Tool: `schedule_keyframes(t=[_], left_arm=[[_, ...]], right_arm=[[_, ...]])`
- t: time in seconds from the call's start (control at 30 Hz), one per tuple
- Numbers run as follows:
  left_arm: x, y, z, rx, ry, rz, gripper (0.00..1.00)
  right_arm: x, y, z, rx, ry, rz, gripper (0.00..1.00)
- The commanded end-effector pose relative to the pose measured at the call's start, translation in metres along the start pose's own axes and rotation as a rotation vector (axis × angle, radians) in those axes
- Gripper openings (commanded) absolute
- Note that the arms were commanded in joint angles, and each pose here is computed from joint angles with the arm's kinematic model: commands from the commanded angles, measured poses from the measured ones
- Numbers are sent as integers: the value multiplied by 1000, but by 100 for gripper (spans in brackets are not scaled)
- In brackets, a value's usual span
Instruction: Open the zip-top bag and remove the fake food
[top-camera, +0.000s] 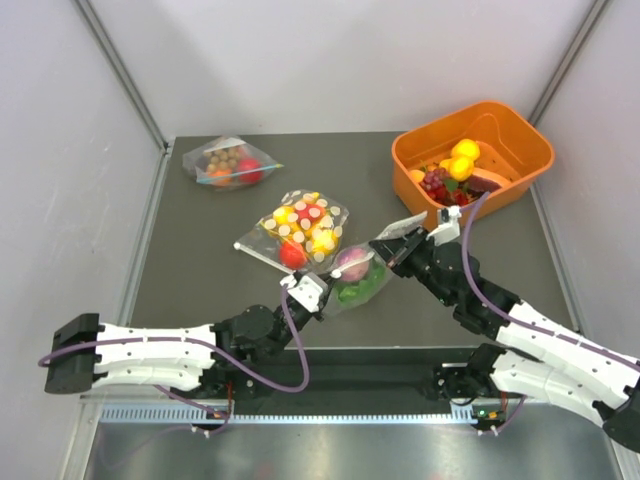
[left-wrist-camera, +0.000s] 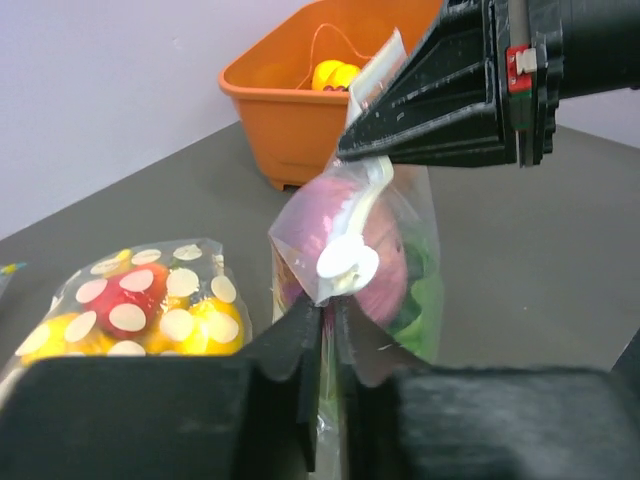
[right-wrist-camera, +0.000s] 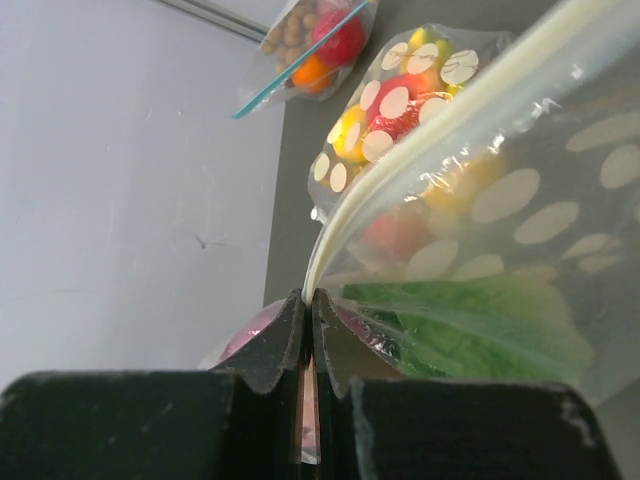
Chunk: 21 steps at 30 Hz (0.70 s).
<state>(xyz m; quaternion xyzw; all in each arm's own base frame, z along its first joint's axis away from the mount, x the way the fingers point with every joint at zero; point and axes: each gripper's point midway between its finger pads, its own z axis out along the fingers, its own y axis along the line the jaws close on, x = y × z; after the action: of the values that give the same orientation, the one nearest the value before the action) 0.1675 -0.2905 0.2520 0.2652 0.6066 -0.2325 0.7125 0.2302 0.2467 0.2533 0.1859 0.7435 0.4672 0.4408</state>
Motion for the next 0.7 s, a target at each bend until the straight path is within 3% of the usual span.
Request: schedule_keyframes(t=[0.0, 0.03, 0.17, 0.2, 0.4, 0.67], left_arm=[[-28, -3, 0, 27, -77, -74, 5], [-29, -5, -1, 38, -77, -97, 1], [-36, -14, -9, 130, -51, -99, 0], [-38, -15, -11, 145, -41, -100, 0], [-57, -18, -28, 245, 61, -91, 0], [-66, -17, -45, 328, 145, -62, 0]], right_arm=[[-4, 9, -9, -55, -11, 0, 0], [-4, 6, -10, -50, -11, -12, 0], [-4, -9, -21, -24, -13, -115, 7], [-6, -11, -23, -20, -19, -133, 16], [-19, -18, -38, -6, -50, -285, 42], [-24, -11, -50, -46, -36, -426, 57]])
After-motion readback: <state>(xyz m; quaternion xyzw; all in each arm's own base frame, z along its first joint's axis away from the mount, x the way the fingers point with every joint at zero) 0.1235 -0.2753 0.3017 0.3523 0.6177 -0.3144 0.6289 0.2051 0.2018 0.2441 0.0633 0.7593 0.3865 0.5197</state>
